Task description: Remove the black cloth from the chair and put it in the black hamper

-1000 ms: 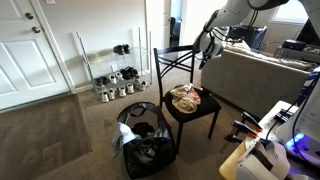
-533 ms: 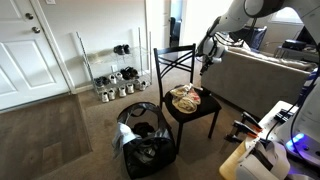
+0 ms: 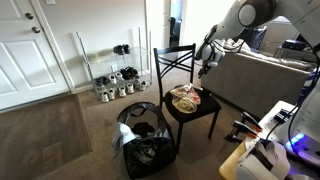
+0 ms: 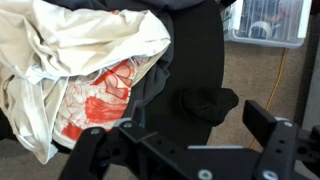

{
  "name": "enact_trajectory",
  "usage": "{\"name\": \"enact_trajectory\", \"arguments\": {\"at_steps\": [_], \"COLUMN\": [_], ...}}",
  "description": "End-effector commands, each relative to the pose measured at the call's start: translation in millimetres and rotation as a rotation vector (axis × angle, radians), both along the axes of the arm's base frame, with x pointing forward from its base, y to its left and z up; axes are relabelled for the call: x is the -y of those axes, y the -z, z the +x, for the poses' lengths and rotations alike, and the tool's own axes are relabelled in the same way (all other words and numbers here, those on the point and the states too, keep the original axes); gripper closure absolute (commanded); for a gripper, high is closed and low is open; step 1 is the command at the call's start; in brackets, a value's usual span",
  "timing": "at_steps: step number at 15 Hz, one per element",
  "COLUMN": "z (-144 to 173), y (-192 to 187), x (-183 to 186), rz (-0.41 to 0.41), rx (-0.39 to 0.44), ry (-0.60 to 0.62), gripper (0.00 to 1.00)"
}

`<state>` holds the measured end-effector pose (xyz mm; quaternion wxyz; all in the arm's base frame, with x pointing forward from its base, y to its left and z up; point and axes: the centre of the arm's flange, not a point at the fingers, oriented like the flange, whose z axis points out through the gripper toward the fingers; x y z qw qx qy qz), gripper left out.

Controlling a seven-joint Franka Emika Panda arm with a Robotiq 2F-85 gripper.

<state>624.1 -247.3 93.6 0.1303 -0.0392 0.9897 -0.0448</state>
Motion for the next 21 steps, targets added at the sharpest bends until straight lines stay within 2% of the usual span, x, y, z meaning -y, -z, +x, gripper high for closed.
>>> {"name": "enact_trajectory", "arguments": {"at_steps": [1, 4, 7, 9, 10, 17, 21], "z": [10, 8, 1, -3, -8, -9, -5], "y": [1, 10, 20, 25, 24, 26, 48], "x": [2, 14, 25, 31, 25, 29, 47], "rz": [-0.081, -0.122, -0.126, -0.101, -0.107, -0.106, -0.057], "rx": [0.043, 0.027, -0.003, -0.013, -0.010, -0.012, -0.038], "ry": [0.025, 0.033, 0.064, 0.093, 0.057, 0.070, 0.045], "gripper": [0.00, 0.00, 0.00, 0.00, 0.00, 0.00, 0.00]}}
